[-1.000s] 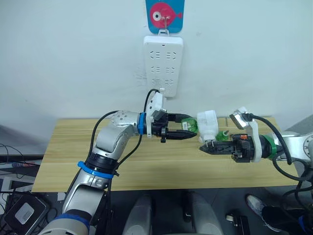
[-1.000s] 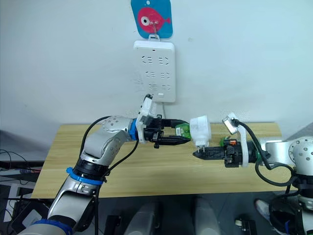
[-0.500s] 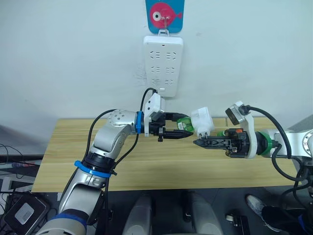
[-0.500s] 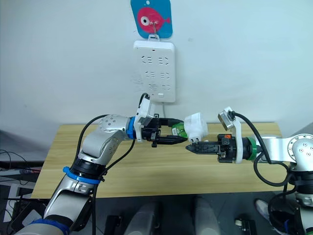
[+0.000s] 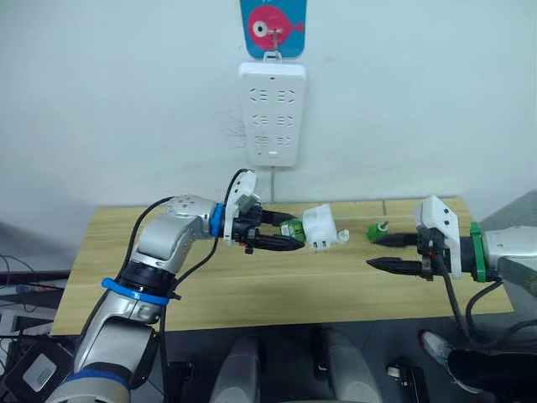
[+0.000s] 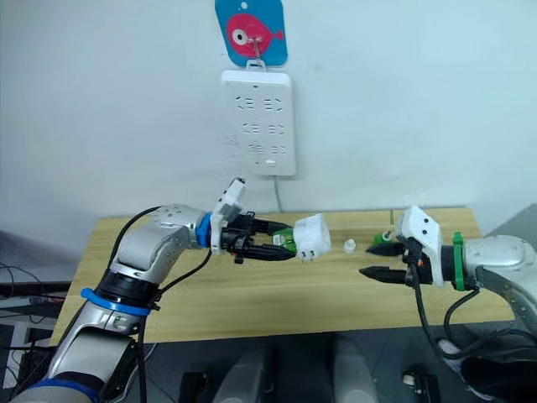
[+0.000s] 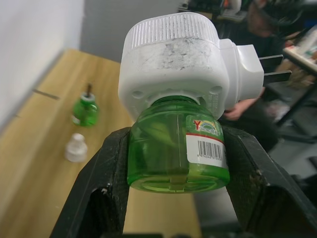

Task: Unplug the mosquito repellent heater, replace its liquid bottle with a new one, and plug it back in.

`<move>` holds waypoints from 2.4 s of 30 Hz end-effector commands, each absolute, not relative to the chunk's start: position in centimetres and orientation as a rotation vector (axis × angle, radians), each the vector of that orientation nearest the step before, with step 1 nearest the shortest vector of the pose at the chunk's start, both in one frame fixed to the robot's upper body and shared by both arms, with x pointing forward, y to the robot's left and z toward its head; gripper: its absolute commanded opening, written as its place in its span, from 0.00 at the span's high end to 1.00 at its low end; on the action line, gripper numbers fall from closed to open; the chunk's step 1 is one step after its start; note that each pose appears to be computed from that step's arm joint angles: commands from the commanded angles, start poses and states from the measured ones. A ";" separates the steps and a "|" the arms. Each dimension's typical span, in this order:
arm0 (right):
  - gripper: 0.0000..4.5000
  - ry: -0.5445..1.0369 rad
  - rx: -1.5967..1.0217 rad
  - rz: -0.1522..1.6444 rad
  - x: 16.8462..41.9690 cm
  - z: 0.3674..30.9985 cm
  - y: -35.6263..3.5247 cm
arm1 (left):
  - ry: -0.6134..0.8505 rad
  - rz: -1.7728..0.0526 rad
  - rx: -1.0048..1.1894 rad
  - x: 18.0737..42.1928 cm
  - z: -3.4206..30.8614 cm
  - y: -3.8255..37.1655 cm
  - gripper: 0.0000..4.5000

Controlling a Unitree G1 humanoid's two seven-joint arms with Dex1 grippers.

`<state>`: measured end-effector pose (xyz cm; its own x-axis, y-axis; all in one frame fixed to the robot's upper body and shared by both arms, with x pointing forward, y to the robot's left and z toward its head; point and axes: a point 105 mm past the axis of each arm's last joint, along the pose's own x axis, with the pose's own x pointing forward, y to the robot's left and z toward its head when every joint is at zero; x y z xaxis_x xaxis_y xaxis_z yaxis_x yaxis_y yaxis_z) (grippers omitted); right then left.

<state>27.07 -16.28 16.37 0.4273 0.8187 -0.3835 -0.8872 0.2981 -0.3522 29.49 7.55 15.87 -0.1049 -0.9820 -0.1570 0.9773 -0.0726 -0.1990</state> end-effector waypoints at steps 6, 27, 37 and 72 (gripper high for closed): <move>0.00 -0.425 -0.992 1.339 26.4 19.0 -13.2 | 0.431 -1.739 -0.083 28.6 16.7 8.5 0.48; 0.00 -0.619 -1.117 1.482 25.7 18.4 -8.4 | 0.386 -1.828 -0.060 28.0 17.2 6.2 0.48; 0.19 -0.630 -1.126 1.498 25.5 18.4 -8.2 | 0.398 -1.839 -0.041 27.7 16.9 6.2 0.48; 0.34 0.149 -0.286 1.223 26.9 17.0 -12.3 | -0.057 -1.537 0.455 30.9 18.8 6.9 0.00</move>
<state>26.97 -12.45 15.61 0.2990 0.8999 -0.3173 -0.9508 0.2526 -0.1796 30.66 7.52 17.40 -0.0157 -0.9588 -0.2836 0.9808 -0.0699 0.1820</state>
